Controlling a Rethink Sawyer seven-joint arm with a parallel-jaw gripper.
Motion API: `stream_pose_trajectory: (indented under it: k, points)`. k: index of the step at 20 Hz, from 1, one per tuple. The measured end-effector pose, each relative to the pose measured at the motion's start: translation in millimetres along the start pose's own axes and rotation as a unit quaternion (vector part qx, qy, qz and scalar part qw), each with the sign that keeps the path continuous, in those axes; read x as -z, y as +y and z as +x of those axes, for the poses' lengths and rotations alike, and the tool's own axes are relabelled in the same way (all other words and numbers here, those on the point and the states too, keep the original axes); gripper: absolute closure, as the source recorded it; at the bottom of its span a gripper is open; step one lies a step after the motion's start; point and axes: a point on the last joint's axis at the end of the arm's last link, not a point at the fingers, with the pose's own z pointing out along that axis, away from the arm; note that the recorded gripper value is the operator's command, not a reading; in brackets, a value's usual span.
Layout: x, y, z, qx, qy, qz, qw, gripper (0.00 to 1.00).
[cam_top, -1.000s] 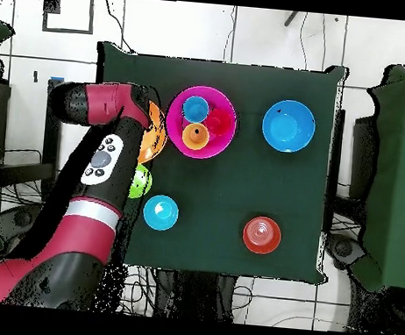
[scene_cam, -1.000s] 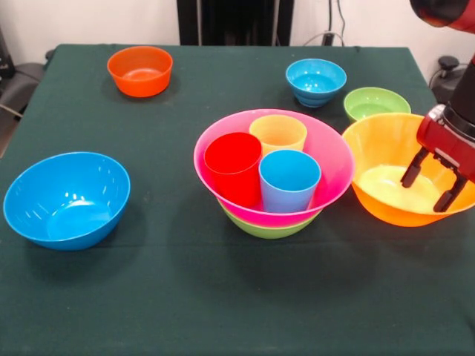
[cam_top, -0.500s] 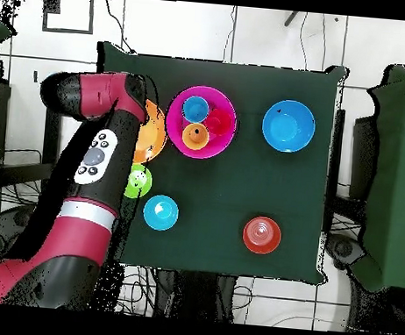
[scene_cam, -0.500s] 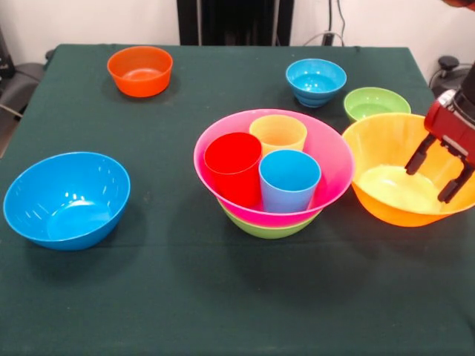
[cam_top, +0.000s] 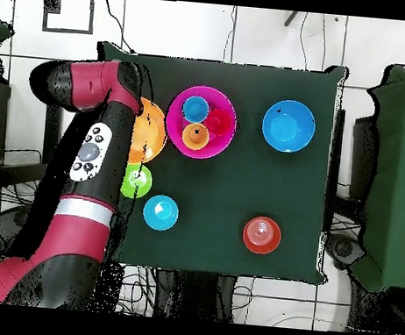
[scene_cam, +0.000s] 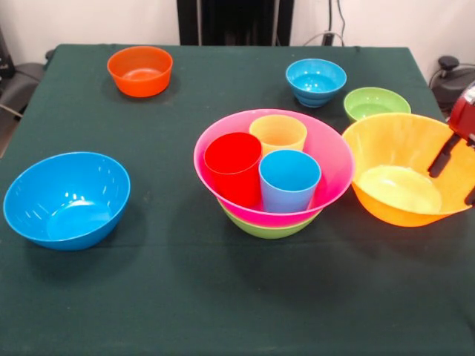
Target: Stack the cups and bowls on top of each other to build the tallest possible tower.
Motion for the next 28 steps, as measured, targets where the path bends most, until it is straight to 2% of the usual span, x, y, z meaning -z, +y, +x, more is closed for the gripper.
stream_pose_trajectory:
  k: [3,7,12,17,19,20,21,24,28]
  points:
    - [0,12,-0.2,0.005,-0.007,-0.011,0.9999,0.0]
    - [-3,19,2.6,0.009,-0.01,-0.016,0.9998,0.0]
    - [-12,20,5.3,0.013,-0.013,-0.013,0.9997,0.0]
    - [-24,15,2.3,0.023,-0.03,0.008,0.9993,0.0]
    - [-29,10,2.2,0.026,-0.032,0.024,0.9989,0.0]
    - [-33,5,2.9,0.027,-0.03,0.041,0.9983,0.0]
    - [-34,3,3.3,0.028,-0.029,0.046,0.9981,0.0]
    - [-37,0,4.2,0.03,-0.029,0.061,0.9973,0.0]
    - [-38,-1,6.9,0.032,-0.026,0.07,0.9967,0.0]
